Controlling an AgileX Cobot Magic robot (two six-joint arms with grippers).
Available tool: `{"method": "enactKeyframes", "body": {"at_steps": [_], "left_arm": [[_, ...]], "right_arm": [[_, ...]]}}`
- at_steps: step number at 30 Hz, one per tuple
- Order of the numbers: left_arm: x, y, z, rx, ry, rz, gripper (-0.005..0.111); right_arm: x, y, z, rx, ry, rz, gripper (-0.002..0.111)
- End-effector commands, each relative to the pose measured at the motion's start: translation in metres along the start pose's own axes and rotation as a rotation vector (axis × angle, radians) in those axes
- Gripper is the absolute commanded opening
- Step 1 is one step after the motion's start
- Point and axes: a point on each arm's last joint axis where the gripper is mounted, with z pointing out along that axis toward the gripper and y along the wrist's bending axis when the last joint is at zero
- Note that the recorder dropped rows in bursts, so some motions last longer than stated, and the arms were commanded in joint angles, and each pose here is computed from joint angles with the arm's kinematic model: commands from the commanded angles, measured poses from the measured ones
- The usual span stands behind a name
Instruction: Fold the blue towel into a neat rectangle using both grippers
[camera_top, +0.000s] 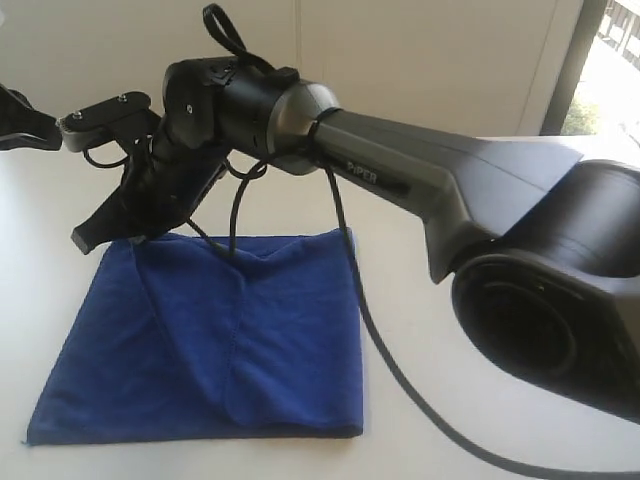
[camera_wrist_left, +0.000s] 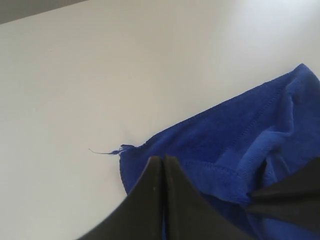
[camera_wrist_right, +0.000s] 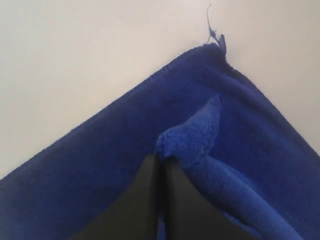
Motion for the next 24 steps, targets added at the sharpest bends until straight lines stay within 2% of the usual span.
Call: {"method": "enactKeyframes", "body": {"at_steps": [1,3,5,9,11,13,16,20,24], "left_arm": [[0.001,-0.002,0.0,0.012,0.004,-0.001,0.0],[0.001,-0.002,0.0,0.008,0.005,0.003,0.0],[0.001,-0.002,0.0,0.006,0.008,0.006,0.0],[0.002,-0.001,0.0,0.003,0.013,0.013,0.0],[0.002,-0.001,0.0,0.001,0.015,0.016,0.0],[0.002,-0.001,0.0,0.002,0.017,0.016,0.0],[0.003,-0.001,0.0,0.001,0.021,0.017,0.0],[0.003,-0.002,0.0,0.01,0.029,0.016,0.0],[0.004,-0.003,0.0,0.021,0.038,0.017,0.0]], "right_arm": [[0.001,-0.002,0.013,0.0,-0.013,0.022,0.0],[0.002,-0.002,0.017,-0.009,-0.022,0.033,0.002],[0.0,-0.002,0.018,-0.015,-0.037,0.034,0.01],[-0.001,-0.002,0.016,-0.017,-0.047,0.036,0.047],[-0.002,-0.001,0.011,-0.019,-0.037,0.033,0.061],[-0.003,0.0,0.002,-0.011,-0.017,0.016,0.064],[-0.003,-0.007,-0.021,0.055,0.055,-0.046,0.057],[0.01,-0.026,-0.049,0.157,0.209,-0.089,0.03],[0.039,-0.059,-0.048,0.176,0.333,-0.015,0.004]]}}
